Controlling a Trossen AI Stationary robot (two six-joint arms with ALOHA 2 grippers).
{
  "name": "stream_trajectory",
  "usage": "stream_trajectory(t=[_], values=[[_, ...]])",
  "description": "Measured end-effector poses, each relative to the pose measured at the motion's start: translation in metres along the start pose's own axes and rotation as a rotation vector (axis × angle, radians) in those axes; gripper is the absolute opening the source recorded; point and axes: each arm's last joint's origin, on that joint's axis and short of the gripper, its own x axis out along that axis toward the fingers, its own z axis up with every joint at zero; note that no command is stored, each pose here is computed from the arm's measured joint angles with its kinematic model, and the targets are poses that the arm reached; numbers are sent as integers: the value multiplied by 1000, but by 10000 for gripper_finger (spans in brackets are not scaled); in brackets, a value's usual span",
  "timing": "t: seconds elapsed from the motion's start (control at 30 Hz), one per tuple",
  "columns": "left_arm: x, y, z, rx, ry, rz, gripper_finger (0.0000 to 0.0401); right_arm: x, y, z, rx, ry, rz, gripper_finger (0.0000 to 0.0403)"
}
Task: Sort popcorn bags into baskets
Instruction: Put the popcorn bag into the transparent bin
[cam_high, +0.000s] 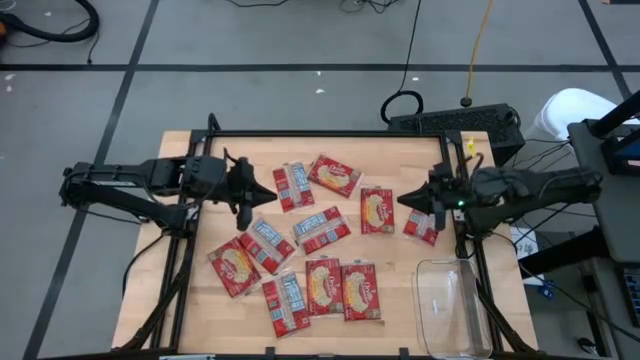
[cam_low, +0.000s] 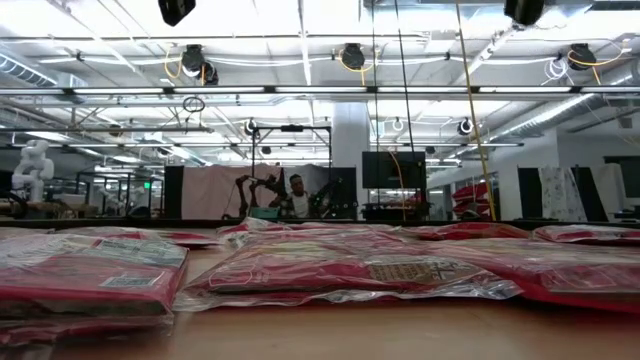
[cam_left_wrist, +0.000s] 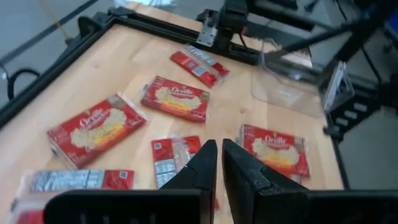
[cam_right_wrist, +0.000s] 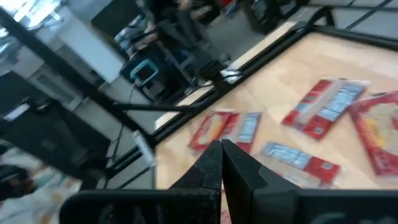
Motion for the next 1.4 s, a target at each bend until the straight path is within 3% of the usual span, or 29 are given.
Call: stream_trajectory(t=[0.27, 0.6, 0.73, 0.9, 1.03, 1.2, 1.3, 1.4], values=[[8, -9, -5, -90, 4, 53, 31, -8, 29, 34, -99, 228, -127, 0], [48, -11, -16, -75, 117, 120, 36, 17, 28, 24, -133, 383, -257, 13], [67, -12, -23, -61, 178, 140, 69, 29, 27, 20, -185, 418, -272, 28], [92, -12, -35, -36, 278, 151, 144, 39, 28, 16, -216, 465, -266, 51], [115, -9, -53, -90, 413, 192, 195, 41, 28, 15, -206, 486, -249, 71], [142, 4, -80, -199, 638, 259, 221, 41, 28, 15, -175, 464, -277, 92], [157, 15, -91, -315, 700, 335, 230, 41, 26, 17, -143, 396, -348, 106], [171, 23, -100, -294, 749, 337, 245, 43, 27, 19, -153, 350, -372, 120]])
